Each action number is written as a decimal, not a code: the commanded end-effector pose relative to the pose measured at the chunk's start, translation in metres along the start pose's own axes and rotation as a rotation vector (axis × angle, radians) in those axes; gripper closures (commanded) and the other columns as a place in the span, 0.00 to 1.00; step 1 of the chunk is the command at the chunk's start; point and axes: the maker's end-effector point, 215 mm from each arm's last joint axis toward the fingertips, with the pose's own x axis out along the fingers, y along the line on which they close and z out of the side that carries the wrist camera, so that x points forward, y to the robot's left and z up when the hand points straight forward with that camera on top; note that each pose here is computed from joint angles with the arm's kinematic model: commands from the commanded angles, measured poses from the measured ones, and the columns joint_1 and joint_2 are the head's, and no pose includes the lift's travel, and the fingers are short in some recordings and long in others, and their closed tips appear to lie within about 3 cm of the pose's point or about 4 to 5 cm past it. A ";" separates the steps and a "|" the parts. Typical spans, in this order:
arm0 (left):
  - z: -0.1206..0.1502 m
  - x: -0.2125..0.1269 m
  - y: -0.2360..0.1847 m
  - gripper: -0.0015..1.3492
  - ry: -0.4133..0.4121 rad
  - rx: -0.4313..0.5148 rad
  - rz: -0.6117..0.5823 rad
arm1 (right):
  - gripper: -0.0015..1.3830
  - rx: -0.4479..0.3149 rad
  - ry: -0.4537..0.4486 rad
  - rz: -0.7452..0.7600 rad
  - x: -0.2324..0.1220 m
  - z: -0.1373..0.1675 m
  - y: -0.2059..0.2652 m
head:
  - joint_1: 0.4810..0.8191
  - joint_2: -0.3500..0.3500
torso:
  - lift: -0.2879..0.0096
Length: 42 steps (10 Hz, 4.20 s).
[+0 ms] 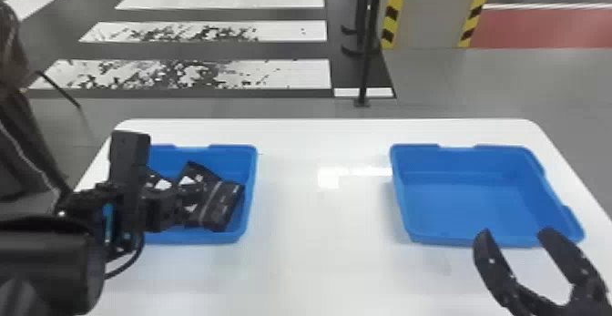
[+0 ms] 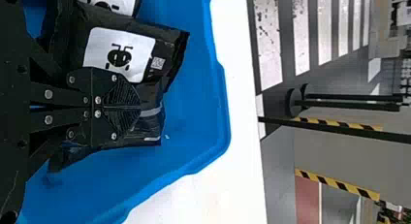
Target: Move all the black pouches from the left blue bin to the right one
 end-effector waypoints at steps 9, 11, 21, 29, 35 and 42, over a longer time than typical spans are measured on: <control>-0.017 -0.022 -0.017 0.11 0.092 -0.094 -0.023 | 0.13 0.009 0.008 0.001 0.001 -0.003 0.001 | 0.63 0.53 | 0.50; -0.025 -0.009 -0.015 0.11 0.178 -0.105 -0.005 | 0.13 0.016 0.011 0.001 0.001 -0.006 0.001 | 0.63 0.53 | 0.50; -0.061 0.050 -0.025 0.69 0.320 -0.145 -0.072 | 0.13 0.028 0.014 -0.004 0.002 -0.010 -0.001 | 0.63 0.50 | 0.50; -0.043 -0.011 -0.041 0.90 0.169 -0.085 -0.077 | 0.13 0.045 0.003 0.007 0.002 -0.004 0.004 | 0.63 0.51 | 0.50; -0.003 -0.059 -0.157 0.90 -0.012 -0.005 -0.328 | 0.13 0.375 0.166 0.368 0.046 -0.026 0.119 | 0.63 0.51 | 0.50; 0.004 -0.077 -0.290 0.90 -0.017 0.043 -0.643 | 0.13 0.496 0.218 0.529 0.074 -0.029 0.174 | 0.63 0.45 | 0.50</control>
